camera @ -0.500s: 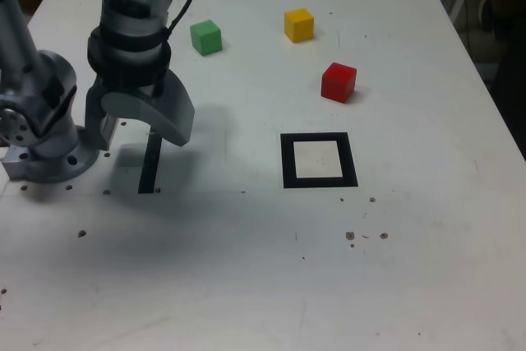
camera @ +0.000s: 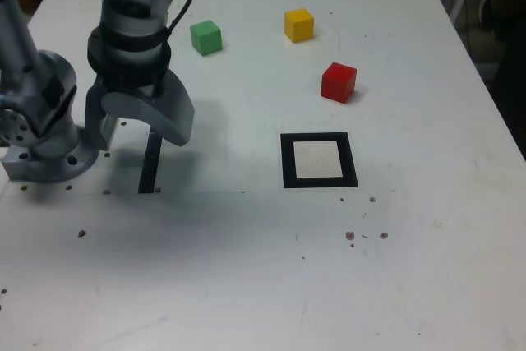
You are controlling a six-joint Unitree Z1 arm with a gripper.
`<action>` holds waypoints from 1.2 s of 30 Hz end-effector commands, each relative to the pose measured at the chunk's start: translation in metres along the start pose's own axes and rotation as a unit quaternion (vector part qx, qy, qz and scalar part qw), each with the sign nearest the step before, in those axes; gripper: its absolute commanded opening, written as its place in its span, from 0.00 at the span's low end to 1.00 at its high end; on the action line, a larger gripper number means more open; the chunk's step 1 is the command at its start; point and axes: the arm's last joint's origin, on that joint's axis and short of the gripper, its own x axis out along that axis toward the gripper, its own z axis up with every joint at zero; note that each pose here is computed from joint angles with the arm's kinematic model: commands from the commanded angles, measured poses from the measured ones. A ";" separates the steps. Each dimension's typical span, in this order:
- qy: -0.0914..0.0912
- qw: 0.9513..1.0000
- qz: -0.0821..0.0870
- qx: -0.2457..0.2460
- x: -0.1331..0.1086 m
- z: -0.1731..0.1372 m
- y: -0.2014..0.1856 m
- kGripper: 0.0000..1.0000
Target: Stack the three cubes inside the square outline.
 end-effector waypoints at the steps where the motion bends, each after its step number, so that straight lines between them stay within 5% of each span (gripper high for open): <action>1: 0.002 1.000 0.000 0.001 0.000 0.000 0.000 0.97; 4: 0.003 1.000 -0.003 0.000 -0.001 -0.001 0.000 0.97; 12: -0.010 0.999 -0.050 -0.012 -0.019 -0.005 0.025 0.97; 18: -0.010 0.999 -0.038 -0.022 -0.045 0.000 0.049 0.97; 26: -0.042 0.999 -0.004 0.005 -0.090 0.032 0.077 0.97; 36: -0.060 0.997 0.016 0.048 -0.121 0.069 0.123 0.99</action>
